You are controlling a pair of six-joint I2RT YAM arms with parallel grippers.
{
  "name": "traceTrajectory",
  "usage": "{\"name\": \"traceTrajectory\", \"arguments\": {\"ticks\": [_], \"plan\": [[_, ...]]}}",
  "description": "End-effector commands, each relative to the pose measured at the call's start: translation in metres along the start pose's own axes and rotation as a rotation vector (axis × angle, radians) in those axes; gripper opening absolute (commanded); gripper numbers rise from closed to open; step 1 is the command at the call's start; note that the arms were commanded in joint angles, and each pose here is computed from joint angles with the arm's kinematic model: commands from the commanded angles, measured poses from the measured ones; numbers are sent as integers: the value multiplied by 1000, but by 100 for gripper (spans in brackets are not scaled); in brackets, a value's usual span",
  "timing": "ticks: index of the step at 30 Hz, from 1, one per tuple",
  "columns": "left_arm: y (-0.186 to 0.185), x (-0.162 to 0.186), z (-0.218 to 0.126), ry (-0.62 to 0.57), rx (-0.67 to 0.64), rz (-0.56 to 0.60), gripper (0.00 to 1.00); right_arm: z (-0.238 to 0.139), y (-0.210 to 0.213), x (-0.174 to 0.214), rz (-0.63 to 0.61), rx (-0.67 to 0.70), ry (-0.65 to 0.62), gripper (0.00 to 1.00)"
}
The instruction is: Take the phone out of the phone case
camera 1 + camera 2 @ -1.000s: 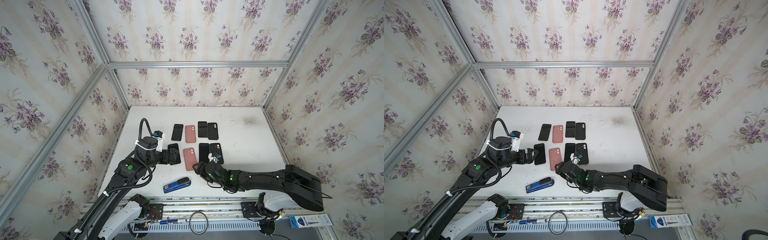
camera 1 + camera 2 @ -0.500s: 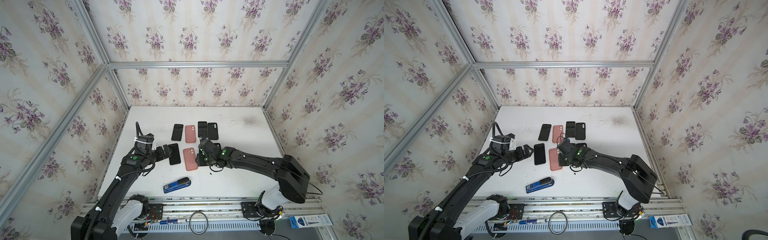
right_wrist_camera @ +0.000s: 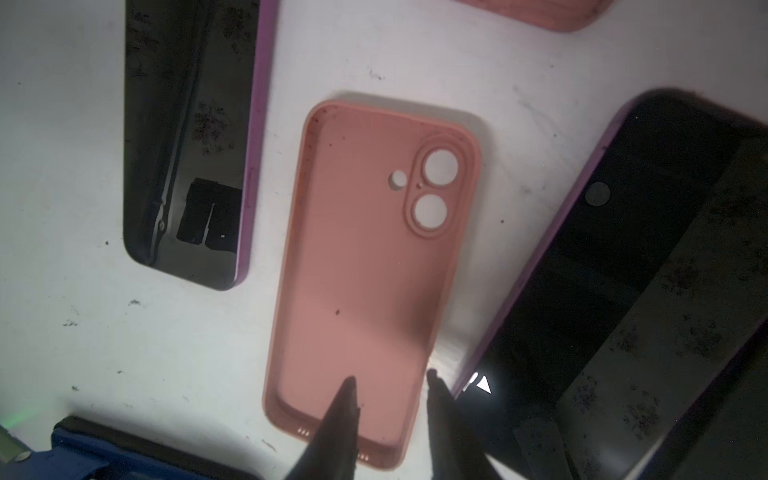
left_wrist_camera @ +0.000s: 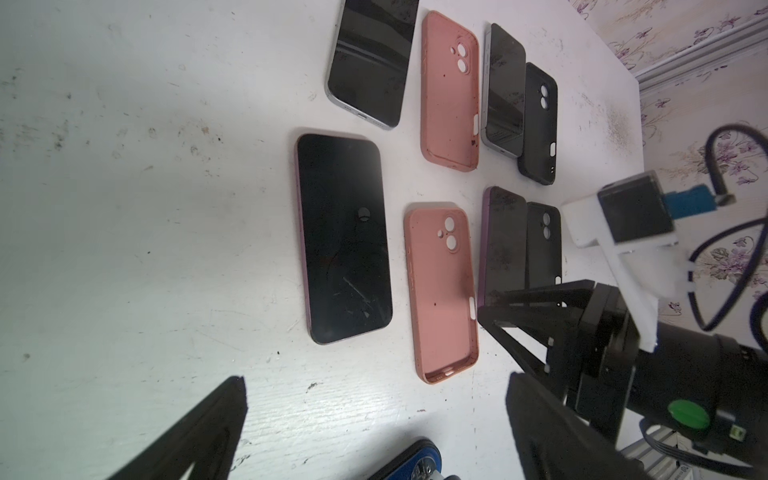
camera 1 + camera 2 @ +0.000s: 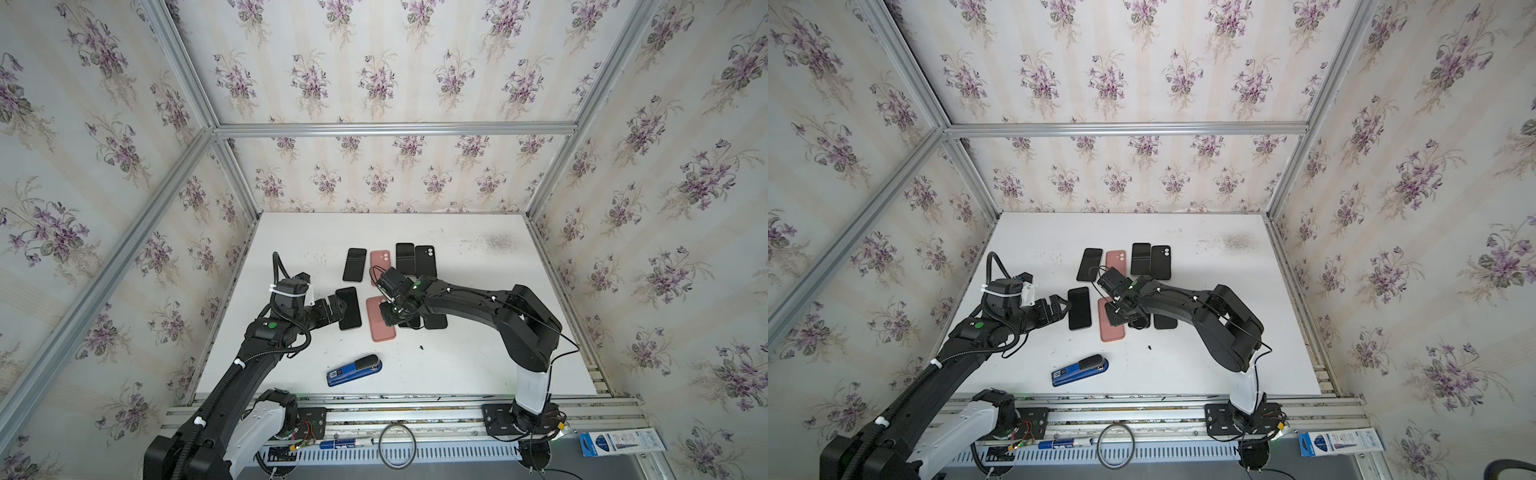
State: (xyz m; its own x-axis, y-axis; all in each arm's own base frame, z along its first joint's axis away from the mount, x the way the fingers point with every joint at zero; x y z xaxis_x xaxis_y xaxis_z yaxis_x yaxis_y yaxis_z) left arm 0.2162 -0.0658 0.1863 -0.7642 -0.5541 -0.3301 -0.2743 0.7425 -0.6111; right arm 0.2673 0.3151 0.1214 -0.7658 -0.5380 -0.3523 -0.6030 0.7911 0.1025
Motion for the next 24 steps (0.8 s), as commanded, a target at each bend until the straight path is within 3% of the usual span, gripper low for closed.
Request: {"name": "traceTrajectory", "arguments": {"ticks": [1,17,24], "plan": [[-5,-4,1,-21,47,27,100,5,-6,-8,-3,22,4,29],[-5,-3,13,1,75,50,100,35,-20,-19,56,52,22,14],[-3,-2,19,9,82,45,100,32,-37,-19,169,126,-29,9]]}}
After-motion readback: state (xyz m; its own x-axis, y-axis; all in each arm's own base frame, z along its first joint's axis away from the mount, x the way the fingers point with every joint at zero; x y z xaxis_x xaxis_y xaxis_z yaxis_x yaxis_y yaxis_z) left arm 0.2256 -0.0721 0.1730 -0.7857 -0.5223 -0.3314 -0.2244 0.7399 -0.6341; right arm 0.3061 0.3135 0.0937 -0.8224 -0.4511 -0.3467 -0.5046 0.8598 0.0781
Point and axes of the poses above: each gripper's point midway between its finger pads, its own z axis out along the fingers, its own y axis along the line the jaws close on, x = y × z, the point moved 8 cm from there along -z, back along the fingers, and after that the axes turned 15 degrees about -z, right-handed, at the moved point
